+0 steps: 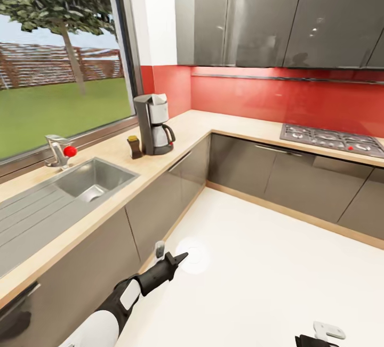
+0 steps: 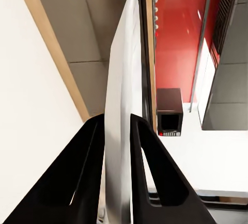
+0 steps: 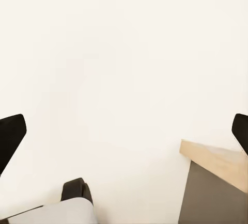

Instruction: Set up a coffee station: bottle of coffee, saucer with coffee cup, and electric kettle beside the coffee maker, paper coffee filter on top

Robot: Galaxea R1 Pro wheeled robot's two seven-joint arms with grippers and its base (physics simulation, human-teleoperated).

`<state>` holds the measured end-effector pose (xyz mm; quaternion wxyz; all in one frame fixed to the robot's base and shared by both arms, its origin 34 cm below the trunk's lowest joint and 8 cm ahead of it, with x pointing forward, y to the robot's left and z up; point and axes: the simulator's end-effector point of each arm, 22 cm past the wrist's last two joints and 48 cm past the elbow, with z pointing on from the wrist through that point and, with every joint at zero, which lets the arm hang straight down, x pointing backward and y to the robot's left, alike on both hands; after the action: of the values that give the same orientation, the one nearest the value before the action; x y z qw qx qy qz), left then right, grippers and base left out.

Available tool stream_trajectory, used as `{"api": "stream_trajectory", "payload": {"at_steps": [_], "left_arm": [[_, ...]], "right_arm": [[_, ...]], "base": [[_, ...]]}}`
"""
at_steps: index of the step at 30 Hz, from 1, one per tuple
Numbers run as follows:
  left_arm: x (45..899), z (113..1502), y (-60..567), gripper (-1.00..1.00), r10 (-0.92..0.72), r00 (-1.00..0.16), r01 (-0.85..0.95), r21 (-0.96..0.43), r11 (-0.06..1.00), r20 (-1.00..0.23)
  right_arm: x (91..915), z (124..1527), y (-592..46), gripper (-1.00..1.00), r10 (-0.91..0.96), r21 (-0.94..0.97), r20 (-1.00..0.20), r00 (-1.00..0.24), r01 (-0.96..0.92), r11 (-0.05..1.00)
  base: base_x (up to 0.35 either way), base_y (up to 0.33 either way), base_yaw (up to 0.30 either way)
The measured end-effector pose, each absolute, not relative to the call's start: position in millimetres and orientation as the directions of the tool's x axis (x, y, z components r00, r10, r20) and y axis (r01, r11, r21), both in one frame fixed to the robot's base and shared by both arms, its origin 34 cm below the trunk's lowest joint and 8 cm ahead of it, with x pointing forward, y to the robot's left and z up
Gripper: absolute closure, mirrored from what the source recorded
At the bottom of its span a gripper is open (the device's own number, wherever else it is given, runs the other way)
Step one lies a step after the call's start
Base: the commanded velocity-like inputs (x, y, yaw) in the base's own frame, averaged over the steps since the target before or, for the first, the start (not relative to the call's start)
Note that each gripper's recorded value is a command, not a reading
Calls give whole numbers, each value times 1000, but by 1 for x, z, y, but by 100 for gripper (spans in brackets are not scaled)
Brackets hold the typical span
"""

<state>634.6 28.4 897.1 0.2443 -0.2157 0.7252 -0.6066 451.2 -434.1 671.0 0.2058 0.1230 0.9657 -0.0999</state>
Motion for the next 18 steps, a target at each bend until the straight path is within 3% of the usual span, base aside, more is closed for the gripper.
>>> {"api": "stream_trajectory", "payload": {"at_steps": [13, 18], "left_arm": [[637, 899, 29, 100, -609, -787, -8, -985, 175, -102], [649, 907, 33, 100, -622, -768, 36, -980, 198, -154]], "right_arm": [[452, 671, -432, -100, 196, -140, -423, -885, 278, 950], [451, 670, -431, -100, 196, -139, -421, -886, 277, 951]], "base": [[299, -154, 0], [101, -44, 0]]}}
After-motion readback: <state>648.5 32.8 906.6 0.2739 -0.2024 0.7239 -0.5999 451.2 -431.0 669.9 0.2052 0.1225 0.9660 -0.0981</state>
